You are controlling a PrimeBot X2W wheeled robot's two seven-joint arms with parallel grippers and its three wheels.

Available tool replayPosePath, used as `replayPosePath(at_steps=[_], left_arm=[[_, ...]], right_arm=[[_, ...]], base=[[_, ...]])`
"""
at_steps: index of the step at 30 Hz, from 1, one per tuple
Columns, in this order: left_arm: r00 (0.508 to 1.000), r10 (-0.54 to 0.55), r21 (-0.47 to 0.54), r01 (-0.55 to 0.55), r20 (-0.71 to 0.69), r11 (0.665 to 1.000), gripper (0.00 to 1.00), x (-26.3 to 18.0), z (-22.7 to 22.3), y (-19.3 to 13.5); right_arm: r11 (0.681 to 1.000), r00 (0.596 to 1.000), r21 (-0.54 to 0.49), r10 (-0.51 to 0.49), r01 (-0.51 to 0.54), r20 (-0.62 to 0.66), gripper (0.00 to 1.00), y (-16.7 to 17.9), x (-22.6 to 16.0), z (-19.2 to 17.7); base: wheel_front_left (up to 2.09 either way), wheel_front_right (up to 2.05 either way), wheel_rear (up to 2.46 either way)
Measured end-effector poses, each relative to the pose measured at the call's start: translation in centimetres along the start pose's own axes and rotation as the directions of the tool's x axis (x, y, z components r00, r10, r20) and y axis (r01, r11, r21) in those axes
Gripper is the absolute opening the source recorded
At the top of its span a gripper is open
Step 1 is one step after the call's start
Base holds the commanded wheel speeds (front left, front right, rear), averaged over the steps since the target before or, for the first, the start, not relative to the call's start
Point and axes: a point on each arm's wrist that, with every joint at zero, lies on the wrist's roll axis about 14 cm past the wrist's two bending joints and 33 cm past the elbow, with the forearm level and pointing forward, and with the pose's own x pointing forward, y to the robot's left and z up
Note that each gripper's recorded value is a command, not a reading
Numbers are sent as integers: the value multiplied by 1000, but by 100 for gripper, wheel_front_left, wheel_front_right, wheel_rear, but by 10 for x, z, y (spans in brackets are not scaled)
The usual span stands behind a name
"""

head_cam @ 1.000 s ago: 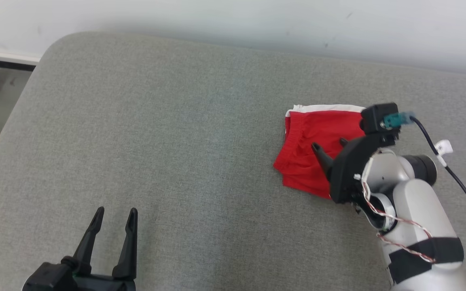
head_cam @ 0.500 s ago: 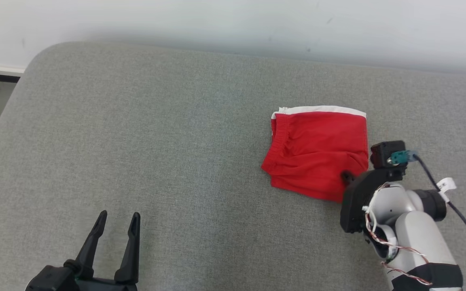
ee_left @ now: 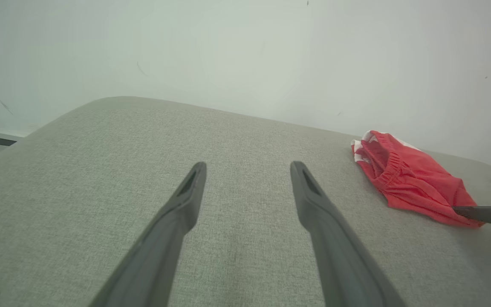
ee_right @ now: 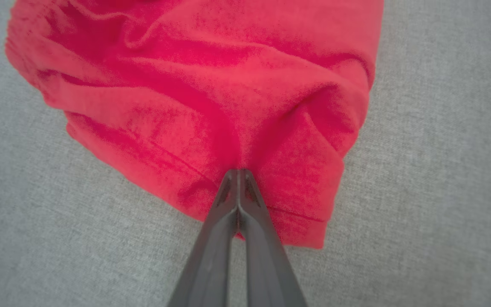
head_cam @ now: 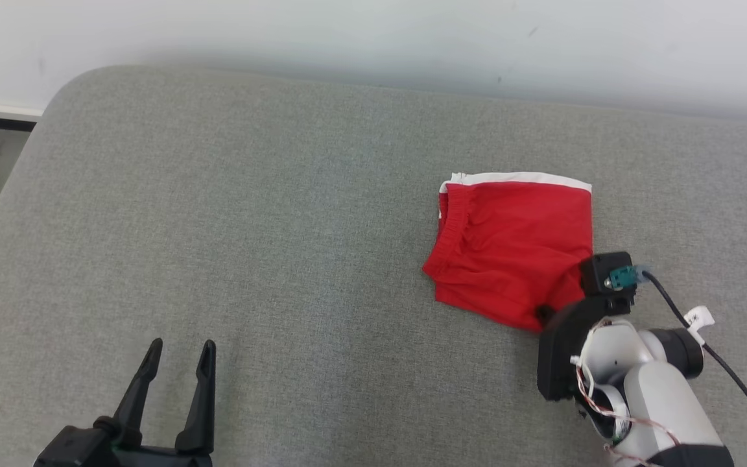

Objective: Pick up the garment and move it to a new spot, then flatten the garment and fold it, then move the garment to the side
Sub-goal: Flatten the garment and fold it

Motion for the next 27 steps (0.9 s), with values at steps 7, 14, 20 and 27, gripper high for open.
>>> replayPosePath(at_steps=[7, 14, 20, 27], left_arm=[[1000, -9, -3, 9, 8, 1000, 100, -1, 2, -3], [998, -28, -2, 28, 52, 1000, 100, 0, 15, -9], [997, -27, -21, 28, 67, 999, 100, -3, 17, -14], [998, -16, -27, 18, 69, 999, 100, -5, 15, -17]], right_arm=[[999, 995, 37, -19, 15, 98, 100, -8, -32, 14], [993, 932, 117, -53, 11, 359, 100, -21, -75, 50], [989, 831, 127, -129, 71, 541, 100, -34, -107, 49], [978, 736, 151, -207, 144, 644, 100, -52, -134, 34]], base=[[0, 0, 0], [0, 0, 0], [0, 0, 0], [0, 0, 0]])
